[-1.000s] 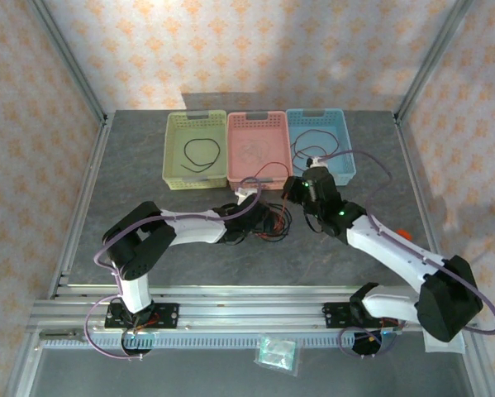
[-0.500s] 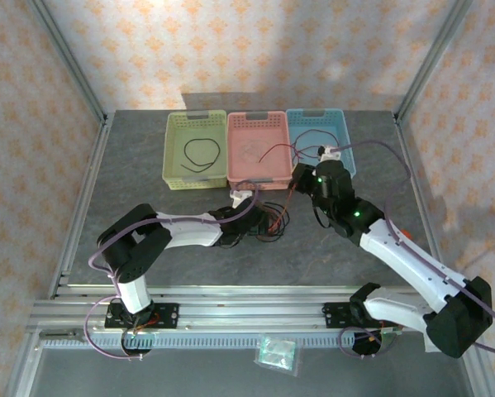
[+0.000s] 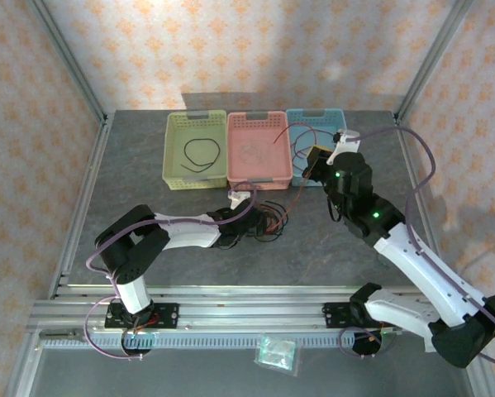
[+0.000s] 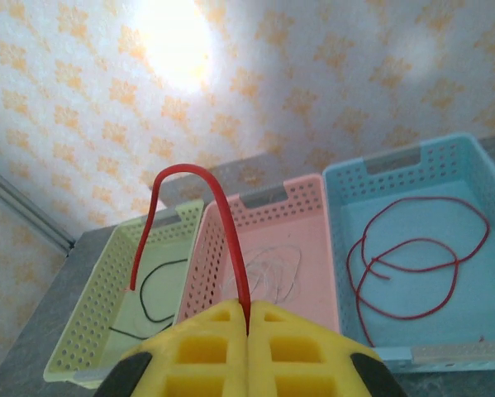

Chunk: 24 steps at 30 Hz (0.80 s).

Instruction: Untangle the cables

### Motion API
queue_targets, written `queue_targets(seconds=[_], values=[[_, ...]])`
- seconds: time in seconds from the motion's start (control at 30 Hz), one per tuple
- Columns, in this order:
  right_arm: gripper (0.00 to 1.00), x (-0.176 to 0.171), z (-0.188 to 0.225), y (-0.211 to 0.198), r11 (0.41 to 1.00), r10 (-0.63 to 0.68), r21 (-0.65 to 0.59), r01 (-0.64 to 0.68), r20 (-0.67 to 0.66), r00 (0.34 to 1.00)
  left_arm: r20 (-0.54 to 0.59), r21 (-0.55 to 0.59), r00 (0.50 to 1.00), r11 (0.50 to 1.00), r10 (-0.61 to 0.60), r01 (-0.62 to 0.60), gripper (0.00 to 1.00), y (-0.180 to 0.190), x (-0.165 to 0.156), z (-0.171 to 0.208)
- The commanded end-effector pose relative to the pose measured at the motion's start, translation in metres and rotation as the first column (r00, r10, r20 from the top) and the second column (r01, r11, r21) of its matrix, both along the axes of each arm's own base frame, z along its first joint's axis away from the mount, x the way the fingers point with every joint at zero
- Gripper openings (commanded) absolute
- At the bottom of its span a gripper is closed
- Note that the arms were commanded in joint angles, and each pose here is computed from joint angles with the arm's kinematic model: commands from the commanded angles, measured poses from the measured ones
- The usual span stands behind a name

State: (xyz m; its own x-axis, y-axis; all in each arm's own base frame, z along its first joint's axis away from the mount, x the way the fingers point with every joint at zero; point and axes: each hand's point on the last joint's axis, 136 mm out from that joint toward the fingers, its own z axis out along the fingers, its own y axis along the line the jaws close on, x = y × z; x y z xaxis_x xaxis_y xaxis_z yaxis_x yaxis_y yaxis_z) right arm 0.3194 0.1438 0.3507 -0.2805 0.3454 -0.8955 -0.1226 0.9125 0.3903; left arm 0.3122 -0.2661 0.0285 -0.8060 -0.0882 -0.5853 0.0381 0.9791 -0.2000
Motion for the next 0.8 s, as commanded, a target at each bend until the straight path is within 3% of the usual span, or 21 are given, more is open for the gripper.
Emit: queue_targets(seconds=[0.0,0.53,0.77], values=[[0.00,-0.006,0.024,-0.017,0.997,-0.055,-0.047,0.057,0.056,0.997,-0.047,0.100,0.999,0.995,0.006,-0.002,0.93,0.024,-0.016,-0.014],[0.00,-0.022,0.066,-0.046,0.980,-0.126,-0.136,0.147,0.150,0.981,-0.049,0.123,0.999,0.992,0.009,-0.003,0.93,0.032,-0.021,-0.014],[0.00,-0.028,0.079,-0.056,0.972,-0.155,-0.147,0.183,0.180,0.971,-0.008,0.105,1.000,0.994,0.011,-0.011,0.93,0.033,-0.018,0.005]])
